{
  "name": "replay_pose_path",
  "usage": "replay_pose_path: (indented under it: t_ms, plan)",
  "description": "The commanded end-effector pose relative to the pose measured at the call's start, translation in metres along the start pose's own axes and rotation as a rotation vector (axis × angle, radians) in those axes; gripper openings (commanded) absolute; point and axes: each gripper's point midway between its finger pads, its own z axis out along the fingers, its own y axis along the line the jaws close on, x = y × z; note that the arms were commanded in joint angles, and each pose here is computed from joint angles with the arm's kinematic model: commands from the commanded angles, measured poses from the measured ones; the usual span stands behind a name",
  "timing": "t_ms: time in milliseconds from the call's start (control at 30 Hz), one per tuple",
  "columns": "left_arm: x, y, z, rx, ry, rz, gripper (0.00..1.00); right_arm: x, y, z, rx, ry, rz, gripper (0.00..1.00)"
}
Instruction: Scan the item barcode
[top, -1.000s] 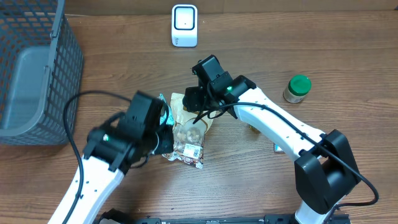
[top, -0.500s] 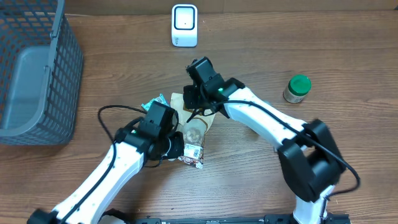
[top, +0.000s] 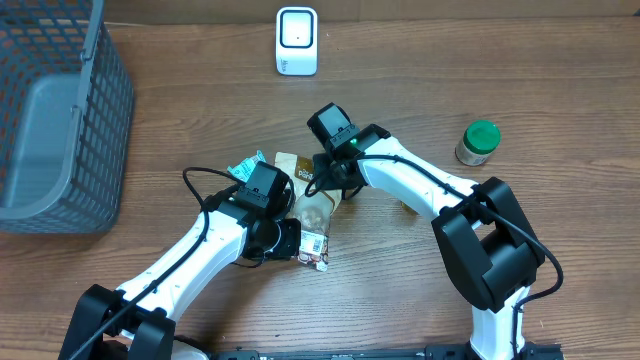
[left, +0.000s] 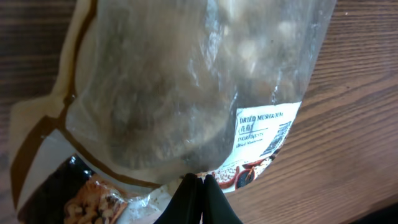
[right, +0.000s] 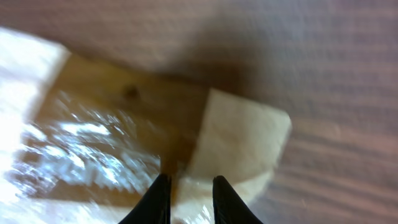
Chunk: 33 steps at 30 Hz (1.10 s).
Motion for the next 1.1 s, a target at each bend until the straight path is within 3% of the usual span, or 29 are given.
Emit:
replay_pose_path:
  t_ms: [0,333,533,1067]
  plan:
    - [-0.003,0.010,0.002,-0.060,-0.019,0.051,0.04,0.003,-0.003,-0.003,0.016,0.020,0.005,0.20]
    - [-0.012,0.022,0.000,-0.137,-0.065,0.053,0.04,0.040,0.011,-0.007,-0.080,0.195,0.021,0.21]
    - [-0.022,0.033,-0.002,-0.206,-0.113,0.051,0.04,0.065,0.013,-0.011,-0.042,0.278,0.088,0.21]
    - [-0.046,0.042,-0.009,-0.215,-0.207,0.018,0.04,0.111,0.076,-0.017,-0.064,0.307,-0.037,0.25]
